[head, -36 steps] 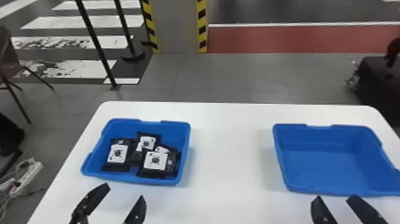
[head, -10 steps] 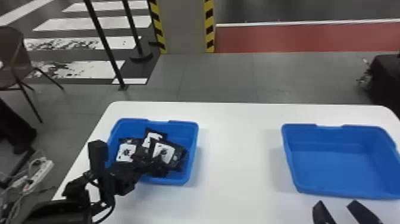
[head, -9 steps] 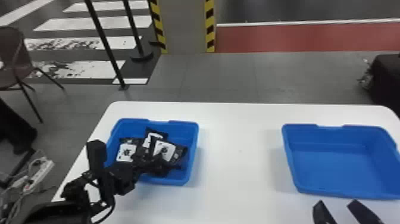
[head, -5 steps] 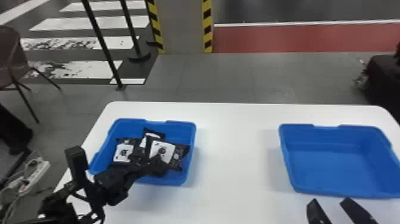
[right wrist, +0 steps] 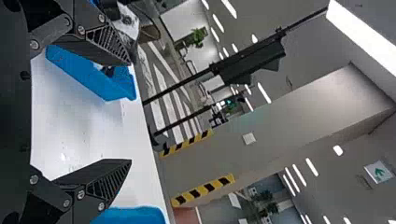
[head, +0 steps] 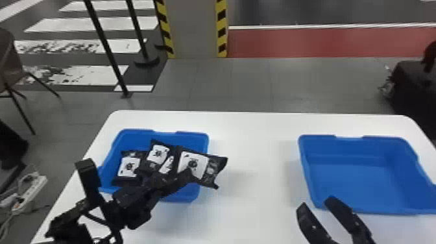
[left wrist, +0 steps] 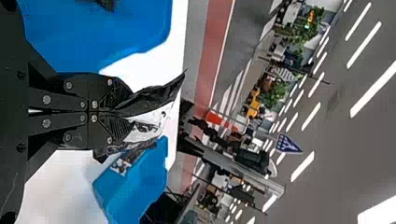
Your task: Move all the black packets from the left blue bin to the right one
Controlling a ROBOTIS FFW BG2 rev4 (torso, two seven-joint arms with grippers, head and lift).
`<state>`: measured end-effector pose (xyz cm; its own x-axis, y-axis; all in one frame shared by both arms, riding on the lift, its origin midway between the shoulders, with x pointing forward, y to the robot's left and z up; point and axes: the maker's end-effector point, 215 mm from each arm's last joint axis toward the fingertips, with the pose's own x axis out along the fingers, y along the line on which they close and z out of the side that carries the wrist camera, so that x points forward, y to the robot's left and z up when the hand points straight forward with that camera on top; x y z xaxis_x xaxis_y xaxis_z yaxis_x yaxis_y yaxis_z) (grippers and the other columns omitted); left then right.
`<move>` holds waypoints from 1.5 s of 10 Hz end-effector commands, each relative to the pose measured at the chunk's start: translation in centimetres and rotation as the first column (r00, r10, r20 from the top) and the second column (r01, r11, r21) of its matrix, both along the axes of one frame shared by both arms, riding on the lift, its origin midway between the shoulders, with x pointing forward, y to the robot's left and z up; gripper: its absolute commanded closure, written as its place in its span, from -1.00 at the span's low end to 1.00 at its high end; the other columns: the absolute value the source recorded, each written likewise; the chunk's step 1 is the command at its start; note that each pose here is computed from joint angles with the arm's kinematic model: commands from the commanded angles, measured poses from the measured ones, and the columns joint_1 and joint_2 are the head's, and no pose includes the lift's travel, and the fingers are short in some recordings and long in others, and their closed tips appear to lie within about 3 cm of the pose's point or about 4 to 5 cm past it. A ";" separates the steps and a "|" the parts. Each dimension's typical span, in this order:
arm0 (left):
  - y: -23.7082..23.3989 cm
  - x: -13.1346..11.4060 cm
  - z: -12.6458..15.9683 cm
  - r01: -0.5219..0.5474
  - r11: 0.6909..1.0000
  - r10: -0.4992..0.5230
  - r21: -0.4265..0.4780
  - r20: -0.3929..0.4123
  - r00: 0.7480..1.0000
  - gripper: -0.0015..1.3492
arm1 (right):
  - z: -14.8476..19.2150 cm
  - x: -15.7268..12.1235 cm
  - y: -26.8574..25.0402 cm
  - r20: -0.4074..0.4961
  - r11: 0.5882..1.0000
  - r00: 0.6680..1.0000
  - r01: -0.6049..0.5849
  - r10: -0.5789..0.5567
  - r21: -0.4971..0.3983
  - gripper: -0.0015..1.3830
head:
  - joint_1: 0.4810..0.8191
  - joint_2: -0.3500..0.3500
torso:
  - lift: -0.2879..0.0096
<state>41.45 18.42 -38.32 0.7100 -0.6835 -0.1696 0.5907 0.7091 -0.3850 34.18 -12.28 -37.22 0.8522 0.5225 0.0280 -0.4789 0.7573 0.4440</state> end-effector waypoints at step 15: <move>-16.1 0.4 -0.3 0.319 0.921 -0.334 -0.224 -0.035 0.942 0.76 | 1.0 7.3 5.5 0.083 0.977 0.983 -0.171 0.161 0.130 0.85 | 0.27 -0.15 | 0.20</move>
<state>41.81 2.31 -38.64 0.4328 -0.9008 -0.0368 0.7405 0.3784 -0.5554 41.34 -6.58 -36.56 0.7446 0.6488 0.1568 -0.6241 0.5934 0.5083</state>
